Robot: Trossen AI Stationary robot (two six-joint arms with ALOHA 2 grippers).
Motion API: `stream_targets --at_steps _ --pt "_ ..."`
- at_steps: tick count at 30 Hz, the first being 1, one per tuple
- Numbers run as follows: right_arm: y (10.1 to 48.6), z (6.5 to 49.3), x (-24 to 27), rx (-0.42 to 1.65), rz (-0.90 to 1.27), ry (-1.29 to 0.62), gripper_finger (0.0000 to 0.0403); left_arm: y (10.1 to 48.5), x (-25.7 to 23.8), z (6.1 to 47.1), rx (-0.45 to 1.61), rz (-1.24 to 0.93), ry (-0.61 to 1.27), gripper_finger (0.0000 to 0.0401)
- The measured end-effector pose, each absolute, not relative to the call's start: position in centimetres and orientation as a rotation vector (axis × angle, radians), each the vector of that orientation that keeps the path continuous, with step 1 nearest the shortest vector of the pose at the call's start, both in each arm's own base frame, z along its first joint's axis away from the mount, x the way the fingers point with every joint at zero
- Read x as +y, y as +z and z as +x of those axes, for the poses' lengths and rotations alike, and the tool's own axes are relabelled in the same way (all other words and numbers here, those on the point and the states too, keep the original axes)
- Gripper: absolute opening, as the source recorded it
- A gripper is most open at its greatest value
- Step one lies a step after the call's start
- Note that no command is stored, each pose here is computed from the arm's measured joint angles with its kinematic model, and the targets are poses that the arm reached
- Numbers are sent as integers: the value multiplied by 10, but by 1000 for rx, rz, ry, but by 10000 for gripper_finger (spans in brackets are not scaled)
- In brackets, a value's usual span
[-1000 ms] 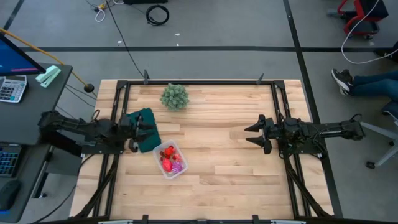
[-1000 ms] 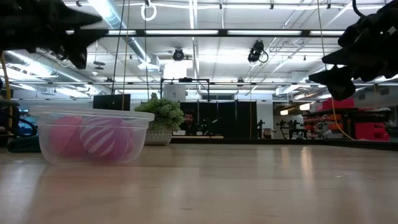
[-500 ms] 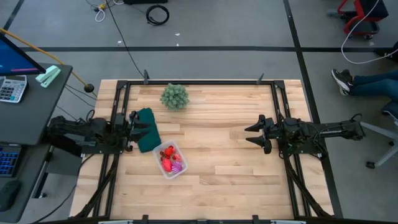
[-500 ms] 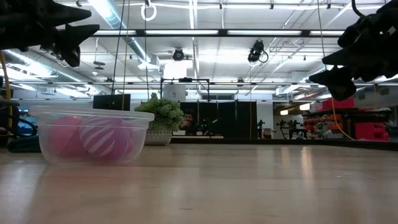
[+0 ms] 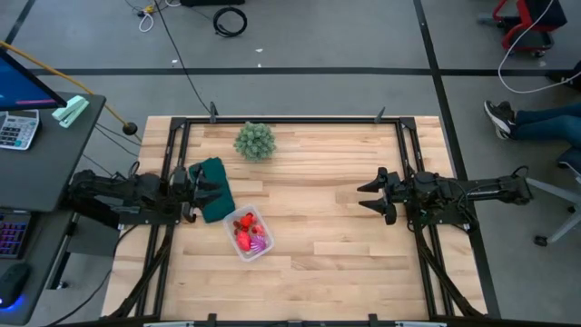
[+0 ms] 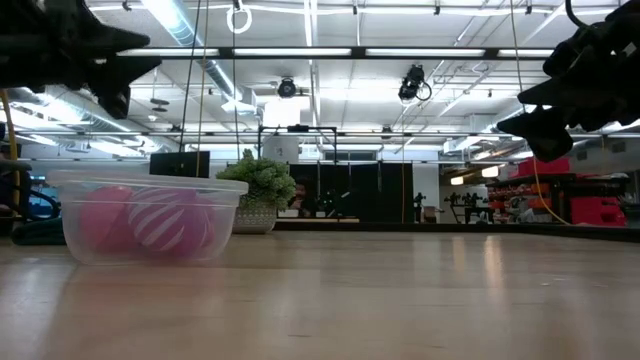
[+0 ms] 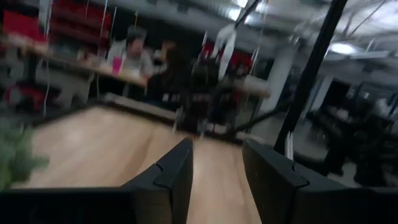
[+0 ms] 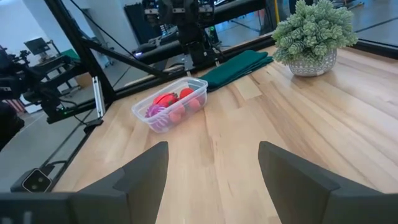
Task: Pick and placing Produce into tupperware
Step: Return to Home Position
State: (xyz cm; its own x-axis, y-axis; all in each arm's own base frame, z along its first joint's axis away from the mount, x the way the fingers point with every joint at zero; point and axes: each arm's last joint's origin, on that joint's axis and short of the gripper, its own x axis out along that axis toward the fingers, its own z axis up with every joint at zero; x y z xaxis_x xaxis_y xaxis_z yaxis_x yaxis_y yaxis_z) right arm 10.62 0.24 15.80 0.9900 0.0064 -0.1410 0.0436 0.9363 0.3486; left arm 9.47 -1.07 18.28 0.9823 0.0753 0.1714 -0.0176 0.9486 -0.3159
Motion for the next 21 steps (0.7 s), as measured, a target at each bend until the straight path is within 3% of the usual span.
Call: stream_targets --at_steps 7,21 --pt "158 106 2 143 335 -17 258 171 -12 97 -54 -370 51 153" --pt "158 106 2 146 290 -14 258 170 -12 98 -51 -260 58 142"
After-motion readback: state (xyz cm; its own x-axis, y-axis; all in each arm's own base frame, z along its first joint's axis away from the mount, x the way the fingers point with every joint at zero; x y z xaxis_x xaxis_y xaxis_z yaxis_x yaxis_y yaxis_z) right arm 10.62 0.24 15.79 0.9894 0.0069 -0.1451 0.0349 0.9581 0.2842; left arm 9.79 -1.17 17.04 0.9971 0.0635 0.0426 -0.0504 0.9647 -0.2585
